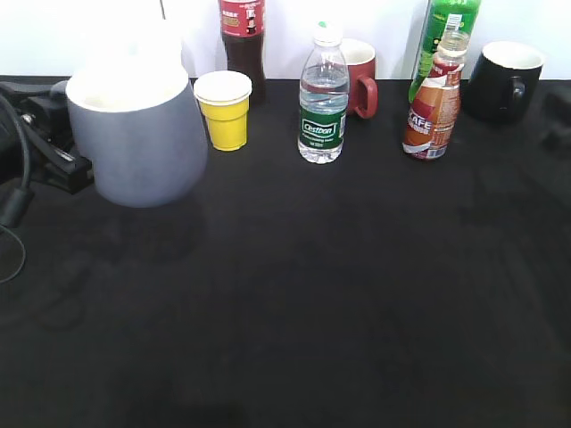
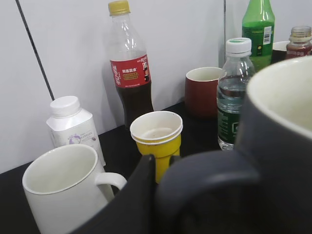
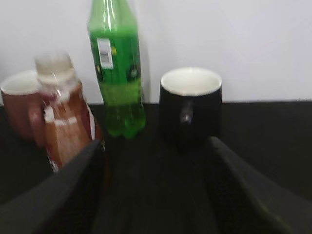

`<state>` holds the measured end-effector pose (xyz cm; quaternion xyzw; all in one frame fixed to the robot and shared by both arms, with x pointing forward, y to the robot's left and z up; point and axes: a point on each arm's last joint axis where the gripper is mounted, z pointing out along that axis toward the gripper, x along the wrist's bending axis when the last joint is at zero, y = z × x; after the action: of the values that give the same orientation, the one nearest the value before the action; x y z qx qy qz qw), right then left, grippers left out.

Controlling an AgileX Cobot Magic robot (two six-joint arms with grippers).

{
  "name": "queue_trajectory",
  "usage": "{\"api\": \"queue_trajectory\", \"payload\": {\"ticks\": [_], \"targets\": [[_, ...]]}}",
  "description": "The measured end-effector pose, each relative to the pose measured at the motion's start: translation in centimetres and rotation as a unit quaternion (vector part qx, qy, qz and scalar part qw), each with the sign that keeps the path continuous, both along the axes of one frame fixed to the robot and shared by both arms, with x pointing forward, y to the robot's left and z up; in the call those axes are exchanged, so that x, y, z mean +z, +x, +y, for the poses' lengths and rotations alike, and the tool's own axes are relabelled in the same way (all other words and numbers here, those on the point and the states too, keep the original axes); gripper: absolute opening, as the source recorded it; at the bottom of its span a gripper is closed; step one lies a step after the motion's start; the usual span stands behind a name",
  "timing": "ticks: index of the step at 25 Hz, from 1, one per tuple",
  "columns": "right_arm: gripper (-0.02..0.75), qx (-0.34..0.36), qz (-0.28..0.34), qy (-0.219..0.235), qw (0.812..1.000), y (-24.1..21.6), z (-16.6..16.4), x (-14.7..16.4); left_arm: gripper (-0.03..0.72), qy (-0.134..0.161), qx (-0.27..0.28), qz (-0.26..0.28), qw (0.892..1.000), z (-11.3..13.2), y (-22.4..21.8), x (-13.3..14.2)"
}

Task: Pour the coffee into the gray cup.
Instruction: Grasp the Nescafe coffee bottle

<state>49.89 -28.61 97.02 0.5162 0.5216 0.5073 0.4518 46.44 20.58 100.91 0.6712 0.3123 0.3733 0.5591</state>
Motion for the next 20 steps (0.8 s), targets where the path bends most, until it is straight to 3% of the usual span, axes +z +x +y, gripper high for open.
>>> {"api": "queue_trajectory", "payload": {"ticks": [3,8,9,10,12,16,20], "targets": [[0.496,0.007,0.03,0.0,1.0,0.8,0.4,-2.6,0.051,0.0,0.0,0.0,1.0,0.0,0.0,0.0],[0.472,0.085,0.033,-0.002,0.996,2.0,7.1,-3.5,0.051,0.0,0.0,0.0,1.0,0.0,0.0,0.0],[0.495,0.095,0.02,-0.003,0.995,2.1,7.8,-3.6,0.051,0.0,0.0,0.0,1.0,0.0,0.0,0.0],[0.568,0.092,0.004,0.002,0.996,2.2,7.9,-3.5,0.051,0.0,0.0,0.0,1.0,0.0,0.0,0.0],[0.662,0.048,0.005,0.02,0.999,2.5,7.2,-3.8,0.051,0.0,0.0,0.0,1.0,0.0,0.0,0.0],[0.672,0.035,0.017,0.02,0.999,4.1,7.6,-5.2,0.051,0.0,0.0,0.0,1.0,0.0,0.0,0.0],[0.671,0.036,0.035,-0.019,0.999,6.6,8.4,-6.7,0.051,0.0,0.0,0.0,1.0,0.0,0.0,0.0]]}}
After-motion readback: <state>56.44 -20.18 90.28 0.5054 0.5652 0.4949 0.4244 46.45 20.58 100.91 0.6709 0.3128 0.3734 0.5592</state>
